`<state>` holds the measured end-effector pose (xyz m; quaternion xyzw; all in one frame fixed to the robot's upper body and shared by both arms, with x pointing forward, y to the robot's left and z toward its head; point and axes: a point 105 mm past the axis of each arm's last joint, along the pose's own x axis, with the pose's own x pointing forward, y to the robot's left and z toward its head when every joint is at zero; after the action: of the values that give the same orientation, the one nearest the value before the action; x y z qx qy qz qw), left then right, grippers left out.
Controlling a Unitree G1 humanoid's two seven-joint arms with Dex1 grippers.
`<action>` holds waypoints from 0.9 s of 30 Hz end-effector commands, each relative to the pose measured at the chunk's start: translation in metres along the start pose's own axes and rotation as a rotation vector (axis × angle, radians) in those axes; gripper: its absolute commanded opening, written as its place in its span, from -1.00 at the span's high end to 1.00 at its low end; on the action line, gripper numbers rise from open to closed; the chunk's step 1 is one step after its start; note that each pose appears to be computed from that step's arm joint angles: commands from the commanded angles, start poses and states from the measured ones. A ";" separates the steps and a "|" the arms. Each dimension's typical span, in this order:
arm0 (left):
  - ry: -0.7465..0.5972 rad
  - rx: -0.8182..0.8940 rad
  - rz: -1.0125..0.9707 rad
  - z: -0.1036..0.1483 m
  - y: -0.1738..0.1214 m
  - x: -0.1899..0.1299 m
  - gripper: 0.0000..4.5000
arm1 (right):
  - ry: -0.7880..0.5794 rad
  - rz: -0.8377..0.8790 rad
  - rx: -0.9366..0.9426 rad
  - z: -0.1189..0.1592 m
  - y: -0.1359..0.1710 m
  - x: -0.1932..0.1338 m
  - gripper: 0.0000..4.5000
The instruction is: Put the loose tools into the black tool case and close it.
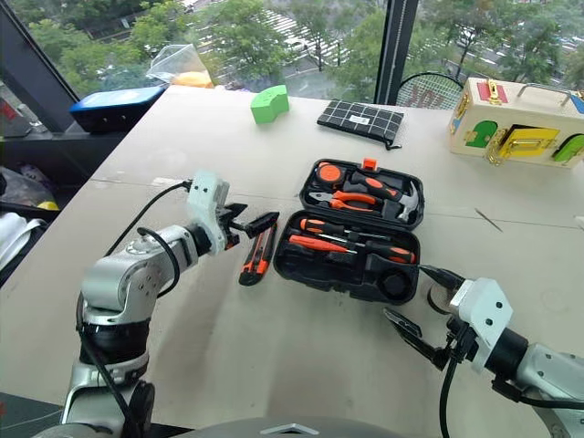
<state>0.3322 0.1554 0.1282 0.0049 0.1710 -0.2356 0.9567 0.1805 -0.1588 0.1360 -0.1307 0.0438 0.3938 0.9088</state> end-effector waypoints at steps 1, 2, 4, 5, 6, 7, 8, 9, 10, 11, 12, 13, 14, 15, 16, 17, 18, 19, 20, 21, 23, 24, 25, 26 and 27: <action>0.027 0.101 0.079 -0.002 -0.011 -0.006 -0.99 | -0.022 0.026 -0.045 0.005 -0.005 0.003 -1.00; 0.032 0.104 0.092 -0.004 -0.011 -0.006 -0.99 | -0.023 0.031 -0.049 0.005 -0.007 0.004 -1.00; 0.062 0.084 0.126 -0.012 -0.009 -0.005 -0.99 | -0.024 0.041 -0.058 0.006 -0.011 0.004 -1.00; 0.092 0.078 0.134 -0.020 -0.008 -0.004 -0.99 | -0.022 0.047 -0.064 0.007 -0.014 0.004 -1.00; 0.119 0.057 0.126 -0.027 -0.010 -0.003 -0.99 | -0.020 0.053 -0.071 0.008 -0.016 0.004 -1.00; 0.134 0.044 0.119 -0.032 -0.011 -0.002 -0.99 | -0.018 0.057 -0.075 0.008 -0.017 0.004 -1.00; 0.150 0.043 0.123 -0.036 -0.011 -0.001 -0.99 | -0.017 0.061 -0.078 0.008 -0.018 0.004 -1.00; 0.166 0.039 0.129 -0.039 -0.011 0.000 -0.99 | -0.017 0.064 -0.081 0.009 -0.019 0.005 -1.00; 0.183 0.040 0.136 -0.043 -0.010 0.000 -0.99 | -0.017 0.066 -0.082 0.009 -0.019 0.005 -1.00; 0.204 0.040 0.144 -0.047 -0.009 0.001 -0.99 | -0.016 0.068 -0.084 0.010 -0.019 0.005 -1.00; 0.224 0.038 0.148 -0.052 -0.008 0.001 -0.99 | -0.016 0.069 -0.084 0.010 -0.018 0.005 -1.00; 0.247 0.036 0.153 -0.057 -0.007 0.002 -0.99 | -0.015 0.070 -0.085 0.010 -0.018 0.005 -1.00; 0.263 0.031 0.158 -0.061 -0.006 0.002 -0.99 | -0.015 0.069 -0.084 0.011 -0.018 0.004 -1.00; 0.279 0.021 0.155 -0.066 -0.006 0.003 -0.89 | -0.013 0.068 -0.083 0.010 -0.017 0.004 -1.00; 0.287 0.009 0.155 -0.068 -0.005 0.004 -0.76 | -0.011 0.067 -0.082 0.010 -0.016 0.004 -1.00; 0.282 0.002 0.151 -0.068 -0.005 0.005 -0.63 | -0.009 0.065 -0.081 0.009 -0.016 0.003 -1.00; 0.273 0.000 0.148 -0.067 -0.006 0.006 -0.40 | -0.008 0.062 -0.080 0.009 -0.015 0.003 -1.00; 0.262 -0.001 0.145 -0.065 -0.006 0.007 -0.19 | -0.008 0.060 -0.079 0.009 -0.015 0.003 -1.00; 0.242 -0.008 0.143 -0.062 -0.005 0.007 0.01 | -0.009 0.057 -0.078 0.010 -0.015 0.003 -1.00; 0.230 -0.013 0.143 -0.060 -0.004 0.007 0.21 | -0.010 0.055 -0.078 0.010 -0.015 0.003 -1.00; 0.089 -0.051 0.133 -0.034 0.003 0.008 0.44 | -0.009 0.049 -0.075 0.010 -0.014 0.002 -1.00; 0.002 -0.059 0.117 -0.018 0.006 0.008 0.44 | -0.008 0.046 -0.074 0.009 -0.014 0.002 -1.00; -0.090 -0.094 0.071 0.000 0.006 0.007 0.44 | -0.008 0.044 -0.072 0.009 -0.013 0.002 -1.00; -0.153 -0.132 0.026 0.013 0.005 0.006 0.44 | -0.009 0.040 -0.069 0.009 -0.013 0.002 -1.00; -0.190 -0.130 -0.029 0.023 0.003 0.006 0.44 | -0.011 0.038 -0.068 0.009 -0.013 0.002 -1.00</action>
<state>0.3407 0.1577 0.1125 -0.0673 0.1661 -0.1995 0.9634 0.1920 -0.1674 0.1337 -0.1447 0.0561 0.4123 0.8977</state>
